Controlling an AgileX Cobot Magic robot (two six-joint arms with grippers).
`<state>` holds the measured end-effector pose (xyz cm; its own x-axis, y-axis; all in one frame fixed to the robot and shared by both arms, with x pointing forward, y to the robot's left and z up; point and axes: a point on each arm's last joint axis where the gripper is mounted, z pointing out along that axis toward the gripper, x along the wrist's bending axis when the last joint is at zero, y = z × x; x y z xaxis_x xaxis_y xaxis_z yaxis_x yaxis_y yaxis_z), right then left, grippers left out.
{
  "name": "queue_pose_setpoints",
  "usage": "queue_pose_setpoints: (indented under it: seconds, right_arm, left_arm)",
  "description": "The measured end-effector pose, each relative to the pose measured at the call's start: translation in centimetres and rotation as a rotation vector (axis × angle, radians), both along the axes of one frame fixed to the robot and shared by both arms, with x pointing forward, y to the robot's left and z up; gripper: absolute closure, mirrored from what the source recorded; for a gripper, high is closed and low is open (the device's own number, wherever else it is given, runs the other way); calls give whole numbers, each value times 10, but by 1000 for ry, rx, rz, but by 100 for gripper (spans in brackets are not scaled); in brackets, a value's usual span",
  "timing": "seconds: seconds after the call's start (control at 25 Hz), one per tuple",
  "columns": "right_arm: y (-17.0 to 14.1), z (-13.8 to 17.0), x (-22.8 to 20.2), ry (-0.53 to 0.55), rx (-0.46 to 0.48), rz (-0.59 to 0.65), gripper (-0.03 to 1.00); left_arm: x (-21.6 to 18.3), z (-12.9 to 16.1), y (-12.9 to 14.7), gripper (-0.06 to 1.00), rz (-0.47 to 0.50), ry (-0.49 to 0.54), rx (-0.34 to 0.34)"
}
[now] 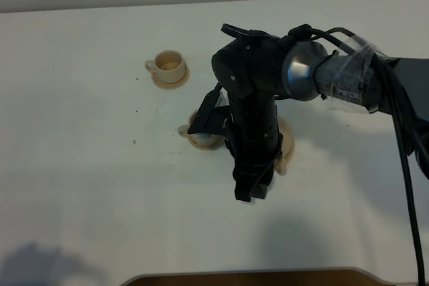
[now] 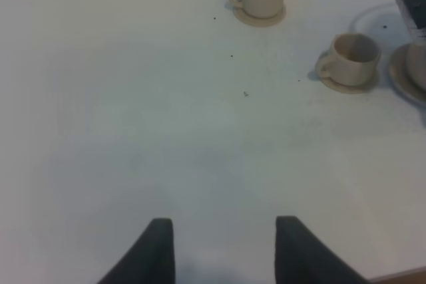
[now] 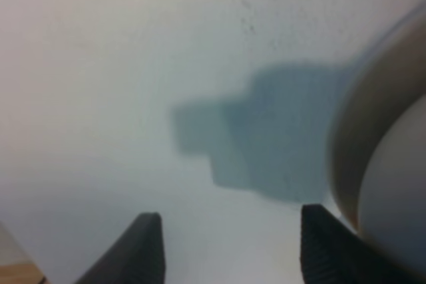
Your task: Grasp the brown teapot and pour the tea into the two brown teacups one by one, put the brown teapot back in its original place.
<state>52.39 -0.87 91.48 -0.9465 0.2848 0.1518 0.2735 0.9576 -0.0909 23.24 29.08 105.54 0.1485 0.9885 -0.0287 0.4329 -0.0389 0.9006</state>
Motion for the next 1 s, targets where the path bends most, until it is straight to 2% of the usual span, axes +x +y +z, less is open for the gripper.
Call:
queue_pose_setpoints:
  seconds: [0.28, 0.44, 0.76, 1.0]
  right_arm:
    - [5, 31, -7, 13, 103, -111, 49]
    - [5, 51, -11, 0, 139, -224, 49]
    - [-1, 63, -9, -26, 75, -629, 49]
    - [-14, 62, 6, -110, 29, -811, 49]
  left_arm:
    - [0, 0, 0, 59, 0, 0, 0]
    - [0, 0, 0, 59, 0, 0, 0]
    - [0, 0, 0, 59, 0, 0, 0]
    - [0, 0, 0, 59, 0, 0, 0]
